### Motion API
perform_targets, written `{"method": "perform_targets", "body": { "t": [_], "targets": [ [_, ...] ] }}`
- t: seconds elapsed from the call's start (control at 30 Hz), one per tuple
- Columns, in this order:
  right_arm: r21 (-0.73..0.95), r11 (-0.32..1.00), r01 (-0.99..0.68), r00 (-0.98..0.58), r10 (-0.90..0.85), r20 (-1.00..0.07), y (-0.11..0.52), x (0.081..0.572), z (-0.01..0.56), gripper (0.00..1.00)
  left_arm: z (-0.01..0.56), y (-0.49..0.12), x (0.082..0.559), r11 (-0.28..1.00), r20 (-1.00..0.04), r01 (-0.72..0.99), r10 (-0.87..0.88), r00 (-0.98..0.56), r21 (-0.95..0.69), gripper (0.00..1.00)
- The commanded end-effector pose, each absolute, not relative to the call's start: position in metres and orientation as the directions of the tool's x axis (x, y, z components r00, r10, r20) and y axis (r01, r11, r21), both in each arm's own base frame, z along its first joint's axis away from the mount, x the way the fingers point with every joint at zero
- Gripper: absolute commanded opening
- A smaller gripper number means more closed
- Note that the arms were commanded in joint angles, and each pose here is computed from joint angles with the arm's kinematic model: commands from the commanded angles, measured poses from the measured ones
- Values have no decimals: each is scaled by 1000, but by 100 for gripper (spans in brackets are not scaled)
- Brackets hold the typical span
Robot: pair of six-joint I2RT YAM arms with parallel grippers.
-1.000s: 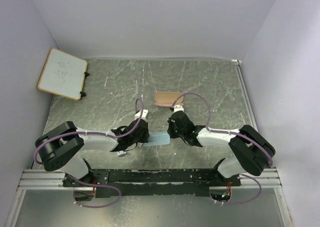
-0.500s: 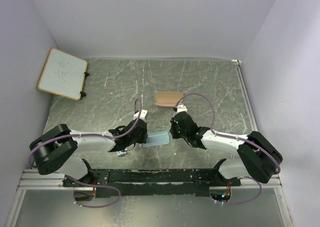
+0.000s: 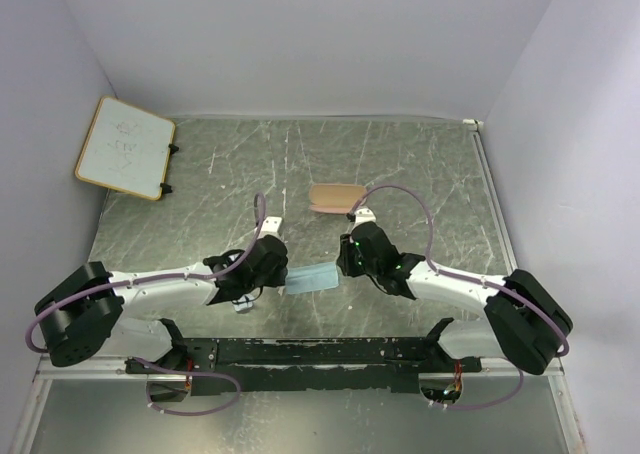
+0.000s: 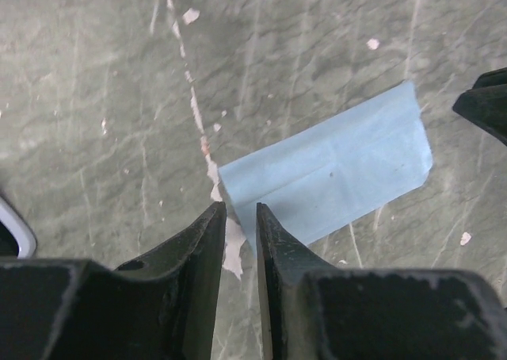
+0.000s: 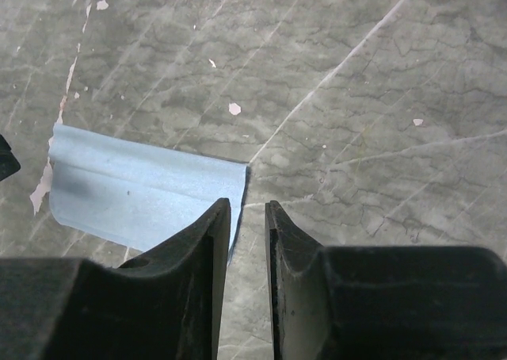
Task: Organize the sunglasses
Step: Fold the glasses cleaning cloth at the center of the board, then pick up the glasses cleaning cloth from the center of the board.
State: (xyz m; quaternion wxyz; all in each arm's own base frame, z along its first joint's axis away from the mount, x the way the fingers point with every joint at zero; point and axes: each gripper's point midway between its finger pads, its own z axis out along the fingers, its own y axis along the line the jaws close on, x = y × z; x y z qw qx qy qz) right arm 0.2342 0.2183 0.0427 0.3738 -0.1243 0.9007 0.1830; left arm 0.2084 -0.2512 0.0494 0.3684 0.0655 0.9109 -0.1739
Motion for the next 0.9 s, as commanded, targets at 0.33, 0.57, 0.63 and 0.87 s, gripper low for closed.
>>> {"method": "perform_targets", "body": {
  "t": [0.33, 0.57, 0.63, 0.87],
  "targets": [
    [273, 873, -405, -698, -102, -709, 232, 232, 42, 25, 25, -248, 196, 952, -602, 129, -68, -796, -279, 34],
    [276, 872, -405, -695, -98, -712, 232, 232, 42, 25, 22, -251, 197, 951, -593, 121, -76, -802, -284, 34],
    [279, 872, -403, -700, -97, -708, 232, 231, 40, 25, 24, -253, 197, 948, -595, 119, -85, -800, -295, 34],
    [279, 869, -408, -695, -97, -713, 233, 231, 40, 25, 23, -256, 197, 947, -582, 109, -93, -808, -302, 34]
  ]
}}
